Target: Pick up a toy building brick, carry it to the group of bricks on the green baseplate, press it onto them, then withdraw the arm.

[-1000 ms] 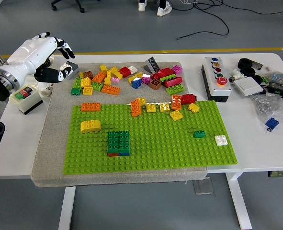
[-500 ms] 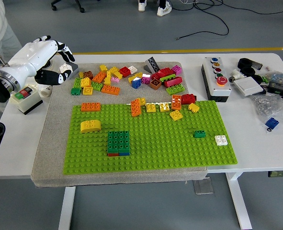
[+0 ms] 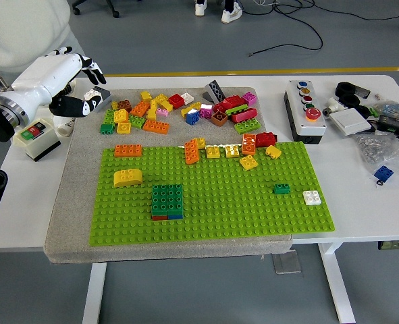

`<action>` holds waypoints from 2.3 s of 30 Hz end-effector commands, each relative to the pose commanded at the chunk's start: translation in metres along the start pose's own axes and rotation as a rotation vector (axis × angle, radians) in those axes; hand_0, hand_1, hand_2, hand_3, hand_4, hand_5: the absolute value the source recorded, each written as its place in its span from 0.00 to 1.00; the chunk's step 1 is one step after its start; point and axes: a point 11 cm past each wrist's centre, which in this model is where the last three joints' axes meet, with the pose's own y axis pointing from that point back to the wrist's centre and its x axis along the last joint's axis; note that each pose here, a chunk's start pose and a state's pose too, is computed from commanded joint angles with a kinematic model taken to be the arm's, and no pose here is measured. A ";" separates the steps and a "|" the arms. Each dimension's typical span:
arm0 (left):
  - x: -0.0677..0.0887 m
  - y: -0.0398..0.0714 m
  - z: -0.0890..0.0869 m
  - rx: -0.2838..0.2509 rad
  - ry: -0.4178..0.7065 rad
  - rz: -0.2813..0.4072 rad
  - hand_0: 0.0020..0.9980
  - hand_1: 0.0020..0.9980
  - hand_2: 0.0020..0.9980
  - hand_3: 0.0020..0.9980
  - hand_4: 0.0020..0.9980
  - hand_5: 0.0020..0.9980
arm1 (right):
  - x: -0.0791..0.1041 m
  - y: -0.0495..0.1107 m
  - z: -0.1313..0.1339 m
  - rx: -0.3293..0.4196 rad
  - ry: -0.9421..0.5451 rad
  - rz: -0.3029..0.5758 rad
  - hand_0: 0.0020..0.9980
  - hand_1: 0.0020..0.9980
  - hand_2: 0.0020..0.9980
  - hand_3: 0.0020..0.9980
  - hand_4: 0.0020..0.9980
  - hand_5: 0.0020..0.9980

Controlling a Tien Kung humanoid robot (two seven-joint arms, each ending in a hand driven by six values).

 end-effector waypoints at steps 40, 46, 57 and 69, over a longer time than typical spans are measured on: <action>-0.121 -0.014 -0.008 0.008 0.106 -0.343 1.00 0.82 0.71 0.72 0.80 0.13 | 0.002 0.000 0.000 0.001 0.002 0.003 0.75 0.64 0.72 0.63 0.89 0.47; -0.123 -0.015 -0.010 0.014 0.113 -0.349 1.00 0.82 0.73 0.76 0.84 0.14 | 0.002 0.000 0.000 0.002 0.004 0.002 0.75 0.65 0.72 0.63 0.89 0.47; -0.133 -0.015 -0.011 0.015 0.122 -0.357 1.00 0.83 0.76 0.79 0.90 0.14 | 0.001 0.000 0.000 0.003 0.005 0.002 0.75 0.64 0.72 0.63 0.89 0.47; -0.141 -0.017 -0.015 0.018 0.113 -0.363 1.00 0.82 0.74 0.75 0.86 0.13 | 0.002 0.000 -0.001 0.005 0.005 0.003 0.75 0.64 0.72 0.63 0.89 0.47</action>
